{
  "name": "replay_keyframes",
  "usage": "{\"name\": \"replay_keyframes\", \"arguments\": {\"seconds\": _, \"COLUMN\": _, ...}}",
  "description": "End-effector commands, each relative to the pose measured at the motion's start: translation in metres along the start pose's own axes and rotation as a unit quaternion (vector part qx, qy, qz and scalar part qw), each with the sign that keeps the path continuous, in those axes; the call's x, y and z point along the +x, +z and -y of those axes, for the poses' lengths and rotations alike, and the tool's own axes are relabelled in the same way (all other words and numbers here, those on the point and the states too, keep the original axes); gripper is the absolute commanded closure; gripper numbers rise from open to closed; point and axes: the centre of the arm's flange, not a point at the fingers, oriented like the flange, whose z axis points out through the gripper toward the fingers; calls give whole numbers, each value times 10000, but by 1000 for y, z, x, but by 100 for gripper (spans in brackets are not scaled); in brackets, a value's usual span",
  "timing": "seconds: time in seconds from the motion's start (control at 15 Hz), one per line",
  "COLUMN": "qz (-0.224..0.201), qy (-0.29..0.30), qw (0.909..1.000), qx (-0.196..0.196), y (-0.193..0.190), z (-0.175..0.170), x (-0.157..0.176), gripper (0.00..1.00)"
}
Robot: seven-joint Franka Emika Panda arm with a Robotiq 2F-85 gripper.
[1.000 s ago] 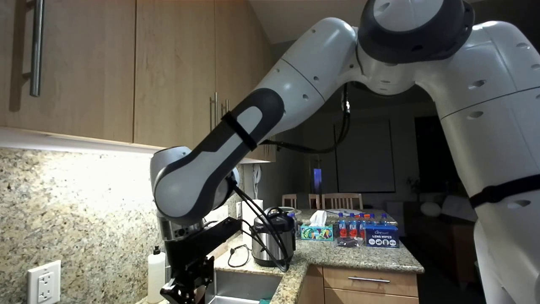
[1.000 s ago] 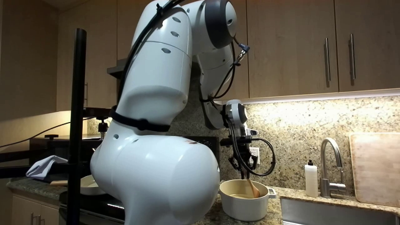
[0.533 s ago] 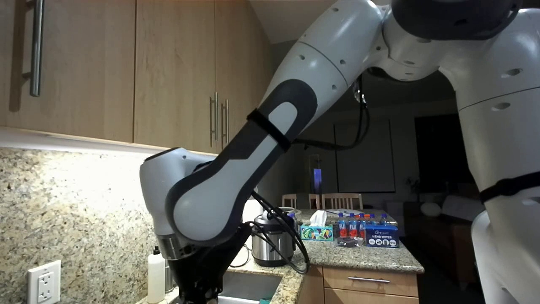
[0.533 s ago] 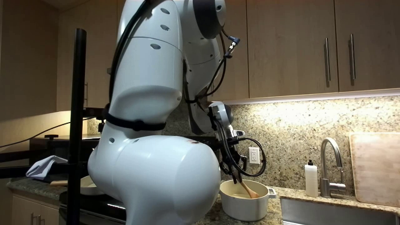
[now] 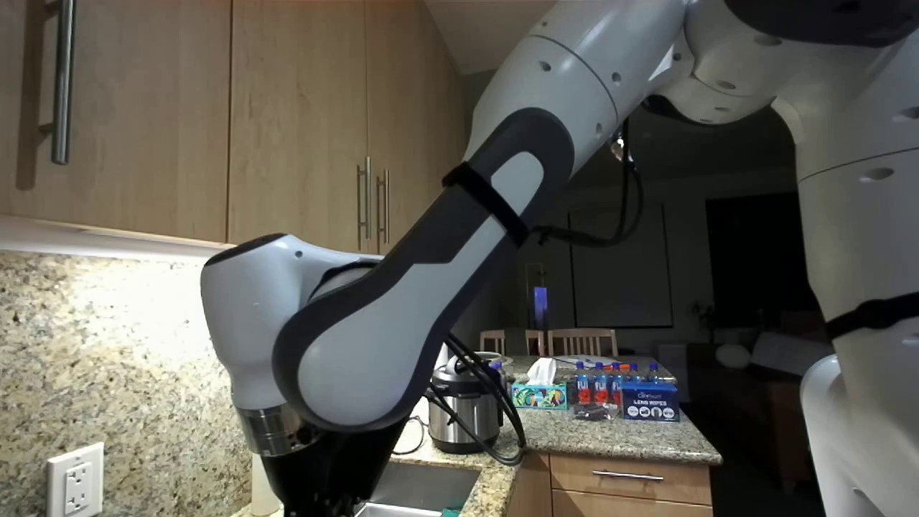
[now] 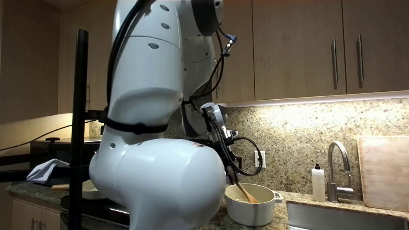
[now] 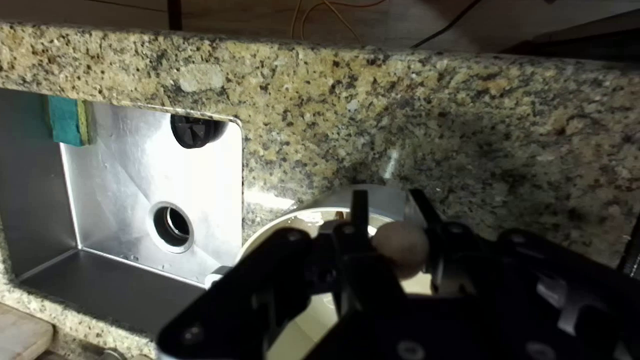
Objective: Pick up the cooking stick and stir in the pot
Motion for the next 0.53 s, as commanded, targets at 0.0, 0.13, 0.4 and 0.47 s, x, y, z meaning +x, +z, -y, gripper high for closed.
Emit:
{"name": "replay_keyframes", "arguments": {"seconds": 0.0, "qz": -185, "qy": -341, "qw": 9989, "qx": 253, "y": -5, "z": -7, "x": 5, "gripper": 94}}
{"name": "replay_keyframes", "arguments": {"seconds": 0.13, "qz": -262, "qy": -520, "qw": 9976, "qx": 387, "y": -6, "z": -10, "x": 11, "gripper": 94}}
{"name": "replay_keyframes", "arguments": {"seconds": 0.4, "qz": -361, "qy": -854, "qw": 9939, "qx": 600, "y": -9, "z": -14, "x": 25, "gripper": 94}}
{"name": "replay_keyframes", "arguments": {"seconds": 0.47, "qz": -381, "qy": -916, "qw": 9930, "qx": 647, "y": -10, "z": -15, "x": 29, "gripper": 94}}
